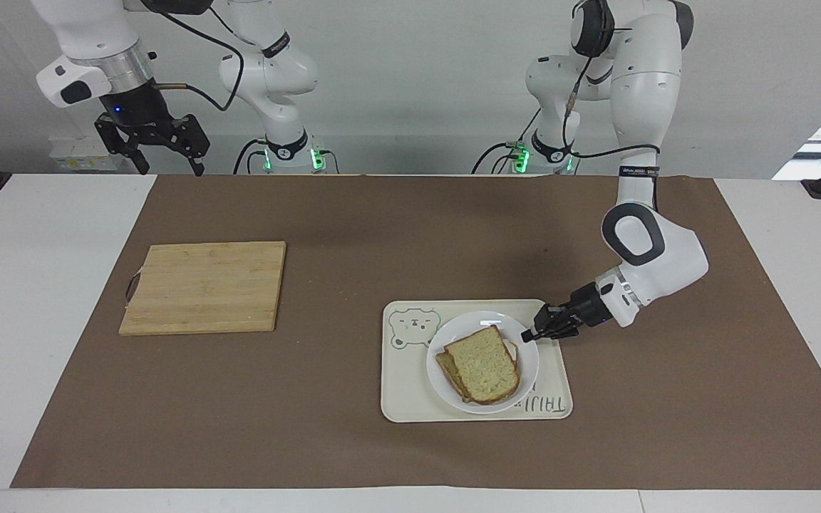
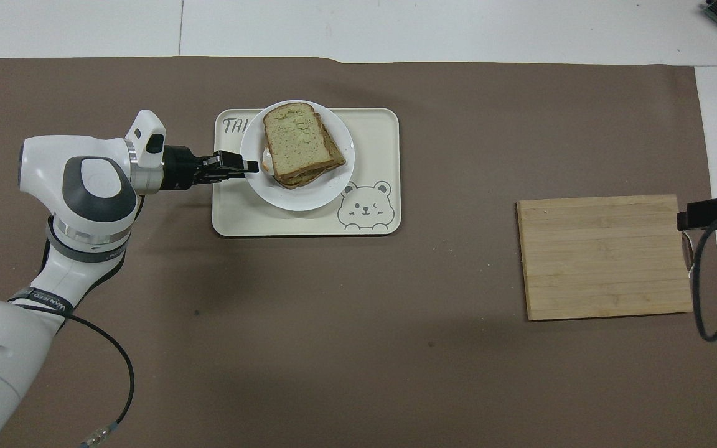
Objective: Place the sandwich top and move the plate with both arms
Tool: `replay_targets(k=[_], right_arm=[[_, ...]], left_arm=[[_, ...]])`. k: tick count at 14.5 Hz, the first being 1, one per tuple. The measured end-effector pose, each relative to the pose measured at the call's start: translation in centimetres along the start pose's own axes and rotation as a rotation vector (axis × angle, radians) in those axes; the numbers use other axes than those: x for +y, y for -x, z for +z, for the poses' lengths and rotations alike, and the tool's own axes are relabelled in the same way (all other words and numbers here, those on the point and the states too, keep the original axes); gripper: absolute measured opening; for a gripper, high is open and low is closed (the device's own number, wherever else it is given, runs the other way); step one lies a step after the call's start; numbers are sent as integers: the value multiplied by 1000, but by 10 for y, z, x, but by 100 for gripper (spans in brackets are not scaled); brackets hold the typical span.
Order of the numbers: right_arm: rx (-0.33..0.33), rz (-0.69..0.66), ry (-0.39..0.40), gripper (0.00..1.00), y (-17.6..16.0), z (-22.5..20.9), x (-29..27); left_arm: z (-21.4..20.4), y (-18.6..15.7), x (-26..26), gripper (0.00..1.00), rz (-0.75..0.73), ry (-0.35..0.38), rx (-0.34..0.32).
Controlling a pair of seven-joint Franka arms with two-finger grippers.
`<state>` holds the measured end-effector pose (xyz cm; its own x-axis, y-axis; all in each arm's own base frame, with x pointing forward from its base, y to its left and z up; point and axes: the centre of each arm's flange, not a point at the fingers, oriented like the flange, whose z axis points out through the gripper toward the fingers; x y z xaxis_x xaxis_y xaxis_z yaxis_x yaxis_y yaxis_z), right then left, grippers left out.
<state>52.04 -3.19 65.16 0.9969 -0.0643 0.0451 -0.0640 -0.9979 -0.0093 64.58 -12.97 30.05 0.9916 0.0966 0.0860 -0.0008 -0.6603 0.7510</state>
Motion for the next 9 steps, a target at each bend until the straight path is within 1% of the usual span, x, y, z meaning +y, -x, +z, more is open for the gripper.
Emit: replay_targets(k=[1, 2, 4, 5, 7, 9], right_arm=[[0, 0, 0, 100, 0, 0, 0], [0, 0, 0, 100, 0, 0, 0], [0, 0, 0, 100, 0, 0, 0], [0, 0, 0, 100, 0, 0, 0], [0, 0, 0, 100, 0, 0, 0], [0, 0, 0, 100, 0, 0, 0]], left_arm=[[-3, -1, -1, 58, 15, -21, -1], [-11, -5, -1, 71, 40, -60, -6], [-38, -17, 3, 93, 86, -173, -8], [-56, -24, 8, 100, 121, -235, -2], [-92, -35, 26, 100, 210, -341, 8], [-134, -36, 46, 100, 280, -424, -6]])
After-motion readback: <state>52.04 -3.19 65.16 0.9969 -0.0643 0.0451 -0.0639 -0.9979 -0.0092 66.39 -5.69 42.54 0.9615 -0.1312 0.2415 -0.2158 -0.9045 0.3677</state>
